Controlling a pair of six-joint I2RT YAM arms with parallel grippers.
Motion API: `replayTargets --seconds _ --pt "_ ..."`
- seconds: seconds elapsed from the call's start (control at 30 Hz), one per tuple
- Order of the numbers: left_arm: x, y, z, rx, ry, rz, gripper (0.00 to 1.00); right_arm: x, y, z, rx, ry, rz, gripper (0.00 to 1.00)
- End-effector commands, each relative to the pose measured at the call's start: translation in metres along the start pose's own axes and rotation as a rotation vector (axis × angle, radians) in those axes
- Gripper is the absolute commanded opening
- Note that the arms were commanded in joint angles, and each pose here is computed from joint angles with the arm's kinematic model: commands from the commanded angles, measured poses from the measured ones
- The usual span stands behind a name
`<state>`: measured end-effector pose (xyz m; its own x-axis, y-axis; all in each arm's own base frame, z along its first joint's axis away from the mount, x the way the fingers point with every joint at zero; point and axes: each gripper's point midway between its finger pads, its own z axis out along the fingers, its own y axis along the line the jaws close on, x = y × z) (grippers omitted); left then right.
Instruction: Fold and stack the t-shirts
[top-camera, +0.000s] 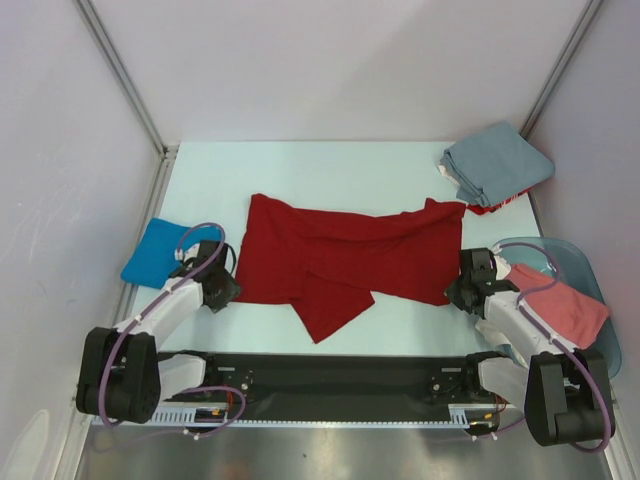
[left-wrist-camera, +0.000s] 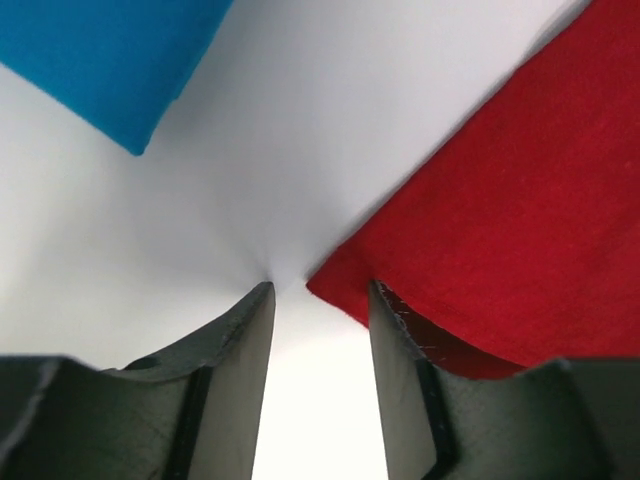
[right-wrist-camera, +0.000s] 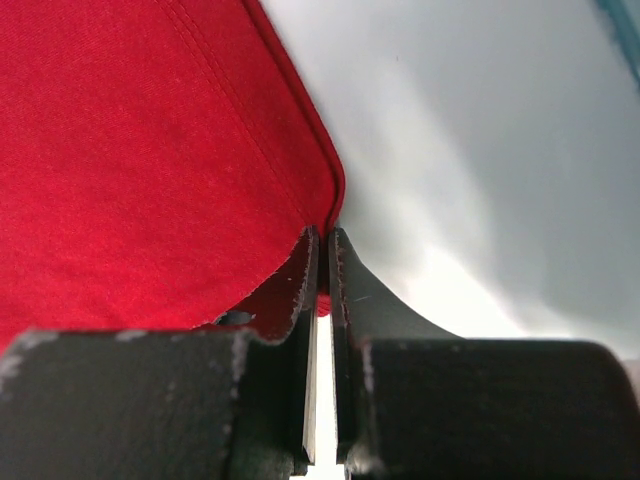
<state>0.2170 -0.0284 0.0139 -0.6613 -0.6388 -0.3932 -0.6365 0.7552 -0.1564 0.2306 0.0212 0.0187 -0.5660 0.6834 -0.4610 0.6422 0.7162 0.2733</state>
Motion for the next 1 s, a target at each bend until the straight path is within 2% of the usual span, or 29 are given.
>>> replayTargets --seconds 0.0,0.07,0.3,0.37,0.4,0.53,0.7,0.8,0.93,0.97 --pt "0.006 -0.007 0.008 0.017 0.03 -0.014 0.47 -0.004 0.003 -0.001 -0.023 -0.016 -0.007 0.03" --pt "0.007 -0.009 0.011 0.022 0.035 -0.014 0.42 -0.004 0.003 -0.002 -0.024 -0.017 -0.005 0.03" --pt "0.013 -0.014 0.013 0.031 0.055 -0.008 0.35 -0.004 0.003 -0.001 -0.025 -0.016 -0.007 0.03" --pt "0.014 -0.013 0.012 0.033 0.055 -0.004 0.3 -0.005 0.003 -0.001 -0.025 -0.017 -0.003 0.03" --pt "0.013 -0.014 0.01 0.042 0.045 -0.008 0.26 -0.005 0.003 -0.002 -0.025 -0.017 -0.006 0.03" --pt "0.003 -0.02 0.0 0.07 0.012 -0.013 0.01 -0.005 0.005 -0.003 -0.033 -0.018 -0.014 0.0" --pt "-0.015 -0.035 -0.021 0.115 -0.022 0.008 0.0 -0.012 0.016 -0.011 -0.066 -0.013 -0.03 0.0" --pt "-0.044 -0.054 -0.042 0.161 -0.077 -0.003 0.0 -0.039 0.046 -0.033 -0.145 -0.054 -0.043 0.0" --pt "-0.109 -0.098 -0.099 0.282 -0.164 -0.047 0.0 -0.087 0.098 -0.08 -0.293 -0.132 -0.096 0.0" --pt "-0.122 -0.106 -0.109 0.297 -0.174 -0.054 0.0 -0.111 0.122 -0.106 -0.366 -0.178 -0.093 0.0"
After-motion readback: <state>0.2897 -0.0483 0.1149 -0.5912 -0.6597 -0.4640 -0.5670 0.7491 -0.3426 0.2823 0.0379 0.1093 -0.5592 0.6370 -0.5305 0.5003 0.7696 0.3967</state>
